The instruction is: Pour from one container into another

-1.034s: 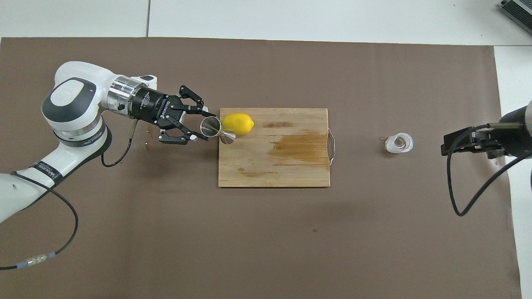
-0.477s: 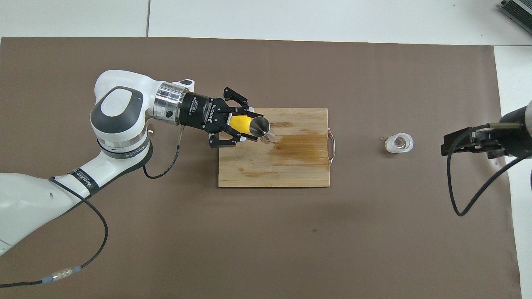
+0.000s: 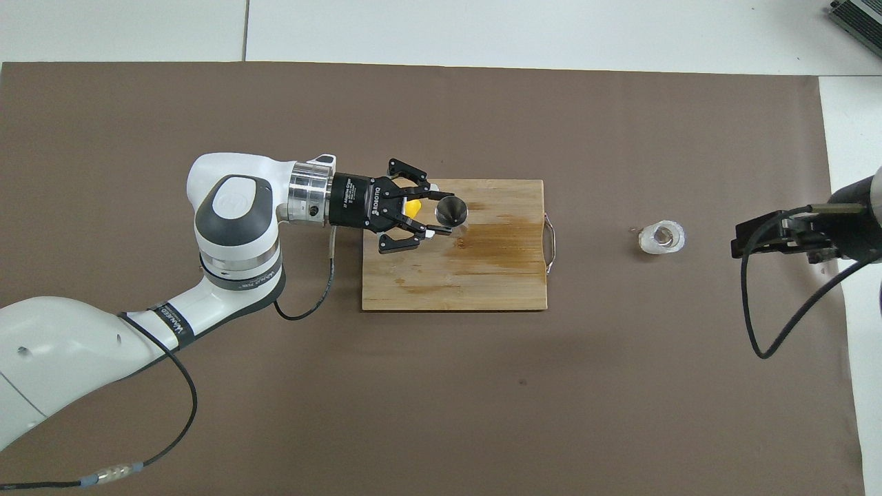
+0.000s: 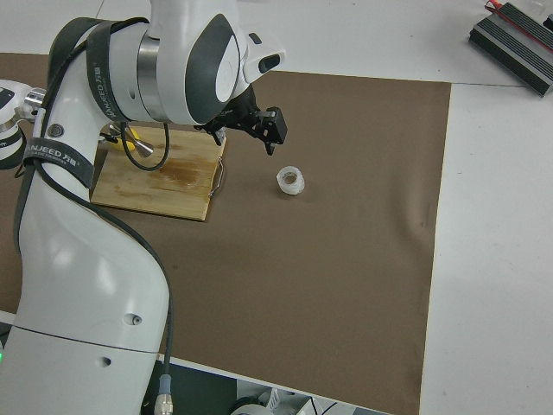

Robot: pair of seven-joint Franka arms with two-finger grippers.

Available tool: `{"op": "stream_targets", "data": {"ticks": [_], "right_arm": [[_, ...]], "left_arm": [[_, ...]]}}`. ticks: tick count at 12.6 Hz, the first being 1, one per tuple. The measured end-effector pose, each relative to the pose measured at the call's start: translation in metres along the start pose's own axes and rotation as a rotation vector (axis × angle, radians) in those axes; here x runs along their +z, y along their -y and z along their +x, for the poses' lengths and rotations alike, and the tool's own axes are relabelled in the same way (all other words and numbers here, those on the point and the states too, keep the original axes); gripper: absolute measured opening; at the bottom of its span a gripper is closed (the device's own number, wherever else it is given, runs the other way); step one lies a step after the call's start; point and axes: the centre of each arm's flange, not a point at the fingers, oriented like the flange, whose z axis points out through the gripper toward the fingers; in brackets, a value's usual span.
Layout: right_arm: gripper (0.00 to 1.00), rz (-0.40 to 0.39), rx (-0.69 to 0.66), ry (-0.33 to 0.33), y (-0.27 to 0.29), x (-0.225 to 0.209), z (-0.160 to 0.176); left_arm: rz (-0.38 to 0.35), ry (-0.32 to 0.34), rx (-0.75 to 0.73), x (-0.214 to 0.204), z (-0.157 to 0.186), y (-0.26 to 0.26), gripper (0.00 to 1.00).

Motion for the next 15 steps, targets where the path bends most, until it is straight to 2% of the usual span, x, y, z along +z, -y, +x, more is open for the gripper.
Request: {"op": "stream_targets", "data": {"ticks": [7,15], "right_arm": [[1.00,0.000,0.000,0.000,0.000,0.000,0.000],[1.00,0.000,0.000,0.000,0.000,0.000,0.000]], "left_arm": [[-0.056,-0.072,0.005,0.036,0.024,0.039,0.50],[-0.106,-0.100,-0.044,0.061,0.029,0.058,0.50]]}}
